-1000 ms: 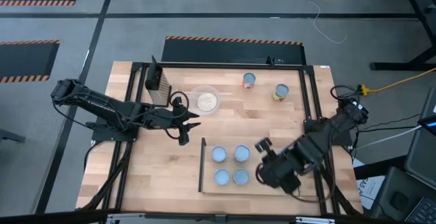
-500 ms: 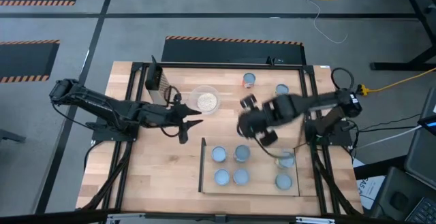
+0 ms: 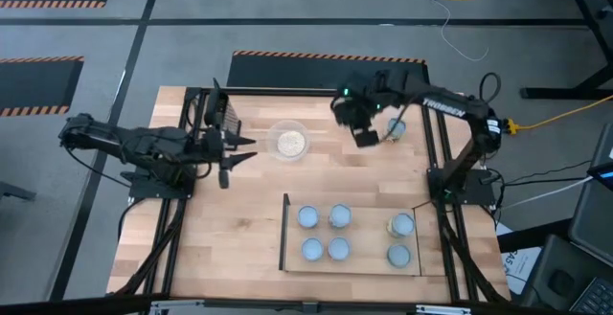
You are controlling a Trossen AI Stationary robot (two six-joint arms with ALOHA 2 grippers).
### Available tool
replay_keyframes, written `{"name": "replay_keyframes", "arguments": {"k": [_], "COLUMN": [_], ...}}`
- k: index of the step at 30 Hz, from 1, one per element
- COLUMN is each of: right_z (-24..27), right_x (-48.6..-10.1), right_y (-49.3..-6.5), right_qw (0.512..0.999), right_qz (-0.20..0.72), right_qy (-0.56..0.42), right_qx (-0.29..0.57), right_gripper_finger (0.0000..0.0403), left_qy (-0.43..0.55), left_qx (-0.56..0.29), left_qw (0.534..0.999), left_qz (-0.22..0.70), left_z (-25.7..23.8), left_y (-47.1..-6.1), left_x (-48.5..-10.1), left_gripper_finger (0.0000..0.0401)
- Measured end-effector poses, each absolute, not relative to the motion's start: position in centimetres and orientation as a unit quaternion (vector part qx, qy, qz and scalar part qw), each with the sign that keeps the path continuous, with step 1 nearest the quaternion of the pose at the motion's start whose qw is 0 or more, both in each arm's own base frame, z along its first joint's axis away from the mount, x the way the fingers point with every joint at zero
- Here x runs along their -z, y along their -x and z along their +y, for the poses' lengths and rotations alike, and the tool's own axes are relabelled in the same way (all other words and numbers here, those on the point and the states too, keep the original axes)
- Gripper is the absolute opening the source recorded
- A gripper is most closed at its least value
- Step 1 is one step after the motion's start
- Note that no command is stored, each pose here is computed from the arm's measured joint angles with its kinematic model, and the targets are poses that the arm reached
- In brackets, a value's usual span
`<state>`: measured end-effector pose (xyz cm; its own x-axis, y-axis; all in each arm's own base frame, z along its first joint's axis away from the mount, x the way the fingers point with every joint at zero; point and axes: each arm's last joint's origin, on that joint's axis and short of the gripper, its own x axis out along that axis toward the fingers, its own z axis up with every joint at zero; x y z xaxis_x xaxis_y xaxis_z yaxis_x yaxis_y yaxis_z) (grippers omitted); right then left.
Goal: Pick and place cans onto a shelf
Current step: Put the orange canned on the shelf
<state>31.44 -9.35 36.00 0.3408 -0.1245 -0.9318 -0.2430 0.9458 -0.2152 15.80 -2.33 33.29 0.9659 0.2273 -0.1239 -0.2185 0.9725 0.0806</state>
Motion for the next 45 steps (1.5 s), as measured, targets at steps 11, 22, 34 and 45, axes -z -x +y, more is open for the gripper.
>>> {"name": "replay_keyframes", "arguments": {"k": [11, 22, 34, 45], "right_z": [-16.4, -20.6, -23.6, -23.5], "right_x": [-36.7, -32.7, -25.0, -24.7], "right_y": [-30.0, -31.2, -32.6, -32.4], "right_qw": [0.839, 0.832, 0.763, 0.751], "right_qz": [0.525, 0.547, 0.646, 0.66], "right_qy": [0.128, 0.064, -0.011, -0.002], "right_qx": [0.071, 0.057, 0.023, -0.005], "right_gripper_finger": [0.008, 0.008, 0.008, 0.008], "left_qy": [-0.039, -0.041, -0.026, -0.024], "left_qx": [-0.109, -0.109, -0.111, -0.111], "left_qw": [0.988, 0.987, 0.985, 0.985], "left_qz": [0.105, 0.112, 0.129, 0.133], "left_z": [-2.0, -2.0, -2.0, -2.0], "left_y": [-14.0, -14.0, -13.9, -13.9], "left_x": [-32.8, -32.6, -32.3, -32.2], "left_gripper_finger": [0.0135, 0.0135, 0.0135, 0.0135]}}
